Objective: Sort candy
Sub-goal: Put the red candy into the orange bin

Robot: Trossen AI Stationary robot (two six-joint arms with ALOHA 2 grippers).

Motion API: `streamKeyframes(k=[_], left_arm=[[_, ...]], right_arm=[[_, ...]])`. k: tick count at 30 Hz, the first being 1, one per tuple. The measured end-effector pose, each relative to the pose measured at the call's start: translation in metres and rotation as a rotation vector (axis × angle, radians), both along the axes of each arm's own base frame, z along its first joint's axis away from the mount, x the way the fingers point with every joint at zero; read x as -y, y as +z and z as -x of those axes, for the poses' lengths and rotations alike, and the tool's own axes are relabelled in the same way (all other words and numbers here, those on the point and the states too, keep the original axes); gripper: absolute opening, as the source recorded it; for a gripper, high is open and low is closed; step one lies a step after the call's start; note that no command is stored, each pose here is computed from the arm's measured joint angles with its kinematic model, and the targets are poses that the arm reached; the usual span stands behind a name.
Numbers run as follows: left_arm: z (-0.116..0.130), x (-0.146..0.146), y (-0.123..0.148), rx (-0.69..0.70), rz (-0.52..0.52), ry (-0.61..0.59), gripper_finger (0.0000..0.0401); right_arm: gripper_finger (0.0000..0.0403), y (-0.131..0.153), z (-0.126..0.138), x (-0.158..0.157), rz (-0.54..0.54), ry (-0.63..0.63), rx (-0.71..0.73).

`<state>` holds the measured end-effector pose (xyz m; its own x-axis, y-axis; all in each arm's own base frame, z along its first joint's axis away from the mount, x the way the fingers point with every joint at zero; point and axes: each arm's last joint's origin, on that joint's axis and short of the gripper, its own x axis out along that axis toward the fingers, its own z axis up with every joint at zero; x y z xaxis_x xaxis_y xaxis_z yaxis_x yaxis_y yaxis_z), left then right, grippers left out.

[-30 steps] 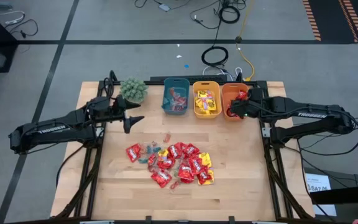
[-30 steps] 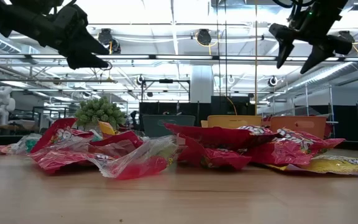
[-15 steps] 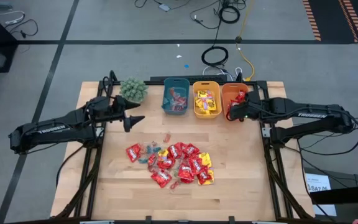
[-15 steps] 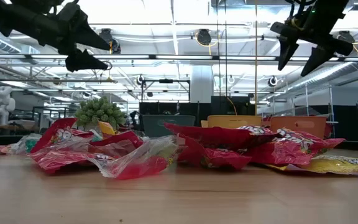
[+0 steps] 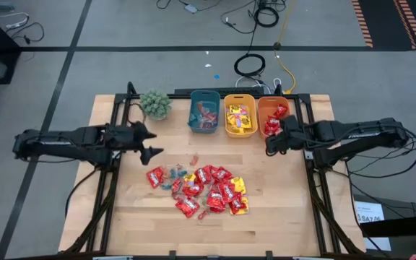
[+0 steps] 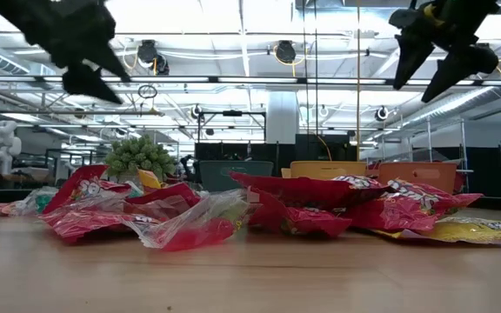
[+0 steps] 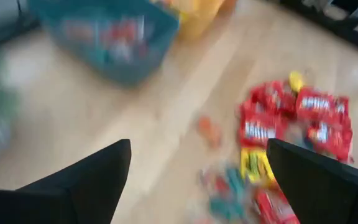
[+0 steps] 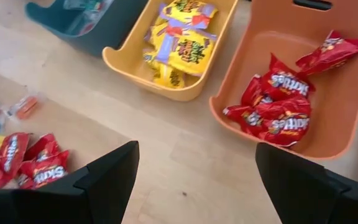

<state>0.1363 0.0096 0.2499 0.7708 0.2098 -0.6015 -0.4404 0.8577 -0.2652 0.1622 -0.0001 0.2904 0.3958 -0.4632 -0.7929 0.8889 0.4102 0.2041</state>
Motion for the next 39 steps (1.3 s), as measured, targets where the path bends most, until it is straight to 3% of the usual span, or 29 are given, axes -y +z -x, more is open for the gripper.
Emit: streamKeyframes(k=[4,10,15,20,28,34,39], left_arm=[[-0.003,0.008,-0.023,-0.225,0.193,0.107,0.0384],[-0.011,0.017,-0.059,-0.515,0.329,0.187,0.0384],[-0.019,0.023,-0.073,-0.593,0.362,0.224,0.0384],[-0.031,0.037,-0.079,-0.566,0.425,0.193,0.0384],[-0.035,0.06,-0.103,-0.726,0.336,0.127,0.0384],[-0.041,0.066,-0.122,-0.824,0.269,0.141,0.038],[-0.042,0.07,-0.124,-0.821,0.264,0.148,0.0321]], right_arm=[[0.0313,0.0,0.0,-0.006,0.0,0.03,0.005],[0.0313,-0.002,-0.003,-0.014,0.003,0.07,-0.001],[0.0313,-0.004,-0.006,-0.021,0.009,0.078,-0.003],[0.0313,-0.009,-0.01,-0.03,0.021,0.116,-0.03],[0.0313,-0.018,-0.017,-0.042,0.027,0.158,-0.077],[0.0313,-0.024,-0.021,-0.047,0.038,0.162,-0.109],[0.0313,-0.026,-0.023,-0.047,0.068,0.152,-0.122]])
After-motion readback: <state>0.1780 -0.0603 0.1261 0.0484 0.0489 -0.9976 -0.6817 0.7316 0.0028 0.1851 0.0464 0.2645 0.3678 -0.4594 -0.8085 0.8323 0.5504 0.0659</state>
